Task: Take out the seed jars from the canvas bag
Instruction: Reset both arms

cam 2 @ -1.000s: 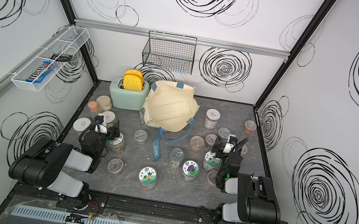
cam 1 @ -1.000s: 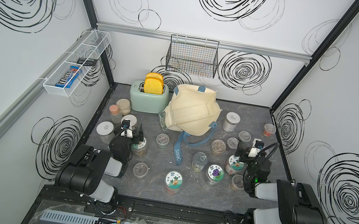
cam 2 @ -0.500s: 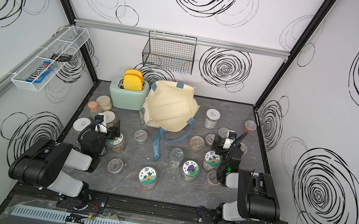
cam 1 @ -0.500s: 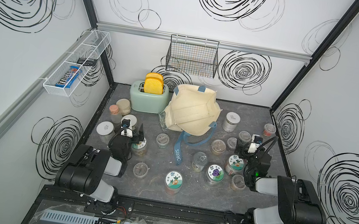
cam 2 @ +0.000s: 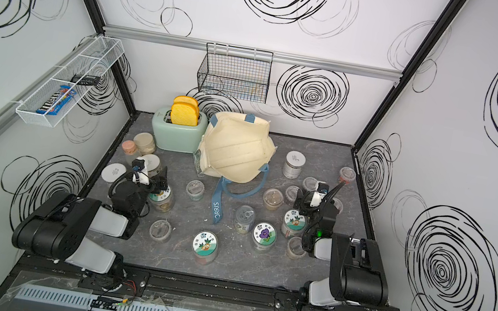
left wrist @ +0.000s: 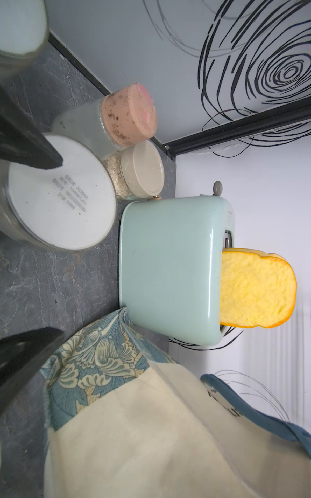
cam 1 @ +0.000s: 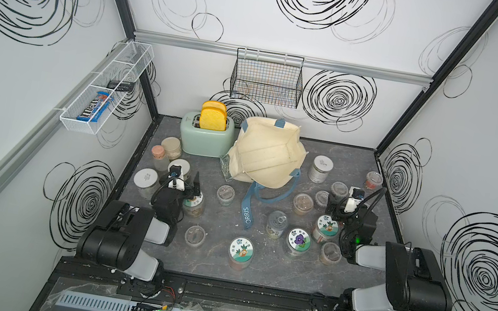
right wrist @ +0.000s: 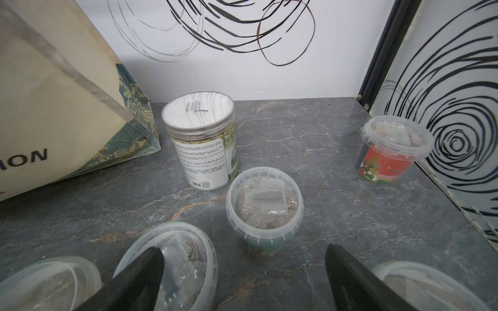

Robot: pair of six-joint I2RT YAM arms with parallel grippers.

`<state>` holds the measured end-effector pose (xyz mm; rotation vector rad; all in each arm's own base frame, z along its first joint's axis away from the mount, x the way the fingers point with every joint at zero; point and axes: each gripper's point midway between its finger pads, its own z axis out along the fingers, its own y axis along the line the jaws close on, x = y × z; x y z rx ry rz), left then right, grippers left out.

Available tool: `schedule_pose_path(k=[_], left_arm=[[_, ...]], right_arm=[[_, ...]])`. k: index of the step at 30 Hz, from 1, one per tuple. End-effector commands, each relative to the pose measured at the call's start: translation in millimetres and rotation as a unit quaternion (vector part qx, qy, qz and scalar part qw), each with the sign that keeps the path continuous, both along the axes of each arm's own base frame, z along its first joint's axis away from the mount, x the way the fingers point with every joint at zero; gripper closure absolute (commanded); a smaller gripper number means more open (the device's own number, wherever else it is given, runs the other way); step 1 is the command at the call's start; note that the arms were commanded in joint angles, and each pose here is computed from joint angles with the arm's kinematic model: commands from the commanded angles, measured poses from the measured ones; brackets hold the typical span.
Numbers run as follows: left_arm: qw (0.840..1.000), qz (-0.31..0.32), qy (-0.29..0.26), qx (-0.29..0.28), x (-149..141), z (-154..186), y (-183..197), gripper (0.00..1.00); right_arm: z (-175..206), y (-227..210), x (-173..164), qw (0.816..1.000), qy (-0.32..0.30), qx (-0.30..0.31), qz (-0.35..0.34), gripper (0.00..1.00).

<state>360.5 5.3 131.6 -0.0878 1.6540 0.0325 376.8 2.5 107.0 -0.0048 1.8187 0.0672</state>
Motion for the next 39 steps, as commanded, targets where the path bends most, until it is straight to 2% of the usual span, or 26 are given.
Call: schedule_pose_path(k=[1,19,23,39], left_arm=[[0.999,0.004,-0.037,0.004,4.9,21.0,0.5,0.04],[0.999,0.007,-0.036,0.015,4.8,21.2,-4.0,0.04],[0.999,0.007,-0.036,0.015,4.7,21.2,-3.9,0.04],[0.999,0.007,-0.036,0.016,5.0,21.1,-3.7,0.04]], right_arm=[[6.1,0.1,5.4,1.000,-0.008,0.003,0.003,0.03],[10.4,-6.7,-1.9,1.000,-0.021,0.019,-0.006,0.03],[9.4,-3.2,3.1,1.000,-0.015,0.003,-0.016,0.03],[8.1,-3.3,3.0,1.000,-0.013,0.003,-0.018,0.03]])
